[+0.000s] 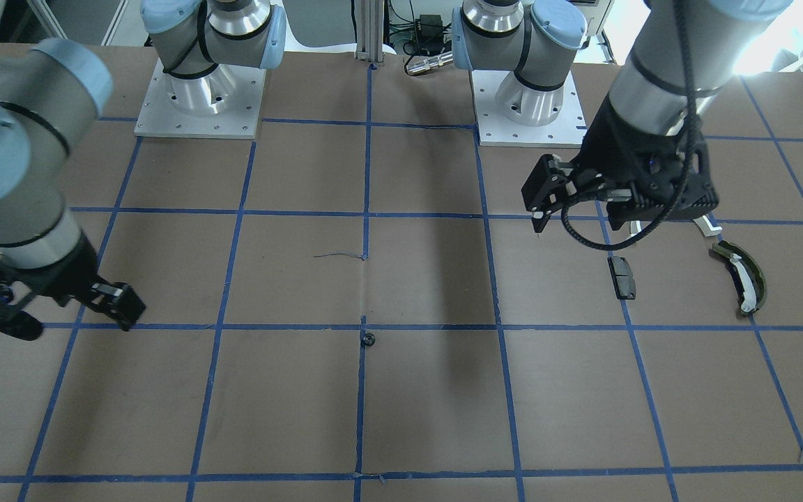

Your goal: Place bearing gear from tray to pile

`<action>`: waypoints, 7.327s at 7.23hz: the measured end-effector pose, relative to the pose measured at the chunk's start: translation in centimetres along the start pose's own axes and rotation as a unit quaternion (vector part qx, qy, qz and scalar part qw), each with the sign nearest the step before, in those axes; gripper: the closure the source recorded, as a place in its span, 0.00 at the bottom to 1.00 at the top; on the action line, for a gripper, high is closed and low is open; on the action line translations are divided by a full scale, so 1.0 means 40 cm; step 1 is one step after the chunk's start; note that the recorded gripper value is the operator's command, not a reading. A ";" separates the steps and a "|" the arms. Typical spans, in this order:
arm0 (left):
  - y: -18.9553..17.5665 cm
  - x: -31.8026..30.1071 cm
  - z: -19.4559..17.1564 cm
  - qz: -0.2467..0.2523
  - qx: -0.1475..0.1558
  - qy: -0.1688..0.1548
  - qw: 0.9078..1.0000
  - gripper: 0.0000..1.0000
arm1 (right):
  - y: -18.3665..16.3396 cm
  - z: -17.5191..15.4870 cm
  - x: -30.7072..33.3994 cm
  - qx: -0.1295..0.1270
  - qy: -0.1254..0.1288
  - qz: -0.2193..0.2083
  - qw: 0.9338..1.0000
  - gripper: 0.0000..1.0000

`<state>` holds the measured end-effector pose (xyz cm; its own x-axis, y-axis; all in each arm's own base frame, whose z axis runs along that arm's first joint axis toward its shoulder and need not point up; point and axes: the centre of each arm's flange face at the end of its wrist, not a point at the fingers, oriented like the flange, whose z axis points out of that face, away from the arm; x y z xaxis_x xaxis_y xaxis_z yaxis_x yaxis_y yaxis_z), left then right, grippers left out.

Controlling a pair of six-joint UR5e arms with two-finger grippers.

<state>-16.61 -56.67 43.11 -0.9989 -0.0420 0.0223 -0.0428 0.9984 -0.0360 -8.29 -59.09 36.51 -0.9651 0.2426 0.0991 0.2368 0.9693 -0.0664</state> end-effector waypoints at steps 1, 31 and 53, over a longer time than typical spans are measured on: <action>0.011 0.062 0.124 0.000 0.010 0.002 1.000 0.00 | -0.012 0.041 0.189 -0.013 -0.002 -0.036 0.999 0.00; -0.019 -0.253 0.363 0.053 -0.024 -0.064 0.996 1.00 | 0.019 0.110 0.315 -0.071 -0.098 -0.042 0.992 0.76; 0.090 0.087 0.462 0.032 0.013 0.007 0.999 0.00 | 0.327 -0.275 -0.394 0.013 -0.042 0.025 0.999 0.00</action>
<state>-20.63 -53.90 24.61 -0.9992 0.0236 0.0336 0.0213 0.9977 -0.0647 11.26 -49.77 45.00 -0.9582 0.2857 0.0115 0.2834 0.9542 -0.0961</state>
